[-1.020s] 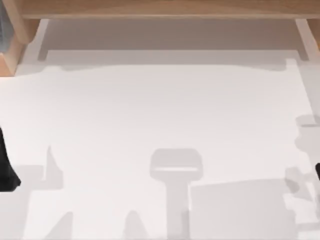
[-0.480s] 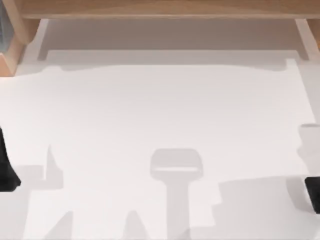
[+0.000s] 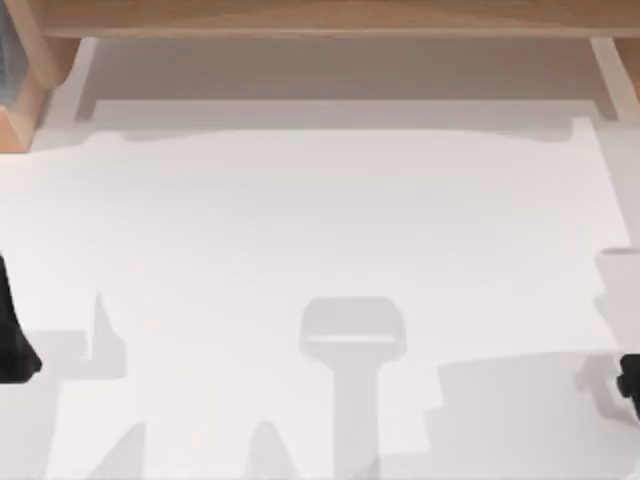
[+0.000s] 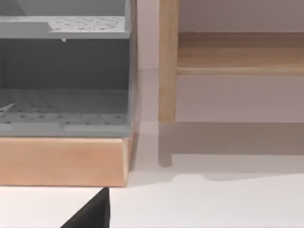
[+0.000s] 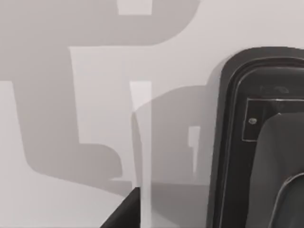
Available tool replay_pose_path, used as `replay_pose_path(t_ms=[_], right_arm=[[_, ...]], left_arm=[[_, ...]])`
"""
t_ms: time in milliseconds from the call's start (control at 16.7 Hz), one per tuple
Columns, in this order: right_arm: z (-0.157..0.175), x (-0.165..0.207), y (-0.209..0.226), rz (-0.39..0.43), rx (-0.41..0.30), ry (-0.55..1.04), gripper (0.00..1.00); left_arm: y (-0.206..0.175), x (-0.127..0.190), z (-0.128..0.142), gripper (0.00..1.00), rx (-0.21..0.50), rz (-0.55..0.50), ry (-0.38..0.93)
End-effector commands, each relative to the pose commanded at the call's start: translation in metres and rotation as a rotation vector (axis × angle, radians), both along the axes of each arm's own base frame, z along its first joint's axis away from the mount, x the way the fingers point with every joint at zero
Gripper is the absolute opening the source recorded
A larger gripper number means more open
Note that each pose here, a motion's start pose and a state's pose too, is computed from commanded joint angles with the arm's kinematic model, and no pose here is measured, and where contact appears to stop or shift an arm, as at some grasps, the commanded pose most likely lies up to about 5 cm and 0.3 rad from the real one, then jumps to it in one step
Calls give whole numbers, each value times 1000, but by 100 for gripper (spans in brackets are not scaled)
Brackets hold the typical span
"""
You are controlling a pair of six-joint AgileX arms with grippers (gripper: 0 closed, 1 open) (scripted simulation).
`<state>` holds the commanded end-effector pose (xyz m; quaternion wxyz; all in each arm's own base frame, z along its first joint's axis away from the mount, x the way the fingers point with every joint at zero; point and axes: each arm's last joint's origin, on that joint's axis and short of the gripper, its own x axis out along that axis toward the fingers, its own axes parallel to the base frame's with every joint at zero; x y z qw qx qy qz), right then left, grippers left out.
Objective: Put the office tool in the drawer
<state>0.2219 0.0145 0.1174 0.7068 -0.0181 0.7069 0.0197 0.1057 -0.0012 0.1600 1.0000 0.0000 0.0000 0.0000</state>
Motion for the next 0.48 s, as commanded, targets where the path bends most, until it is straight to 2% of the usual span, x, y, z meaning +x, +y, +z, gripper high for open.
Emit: replay_pose_path(t_ms=[480], right_arm=[[0, 0, 0, 0, 0, 0, 2]], left_arm=[[0, 0, 0, 100, 0, 0, 0]])
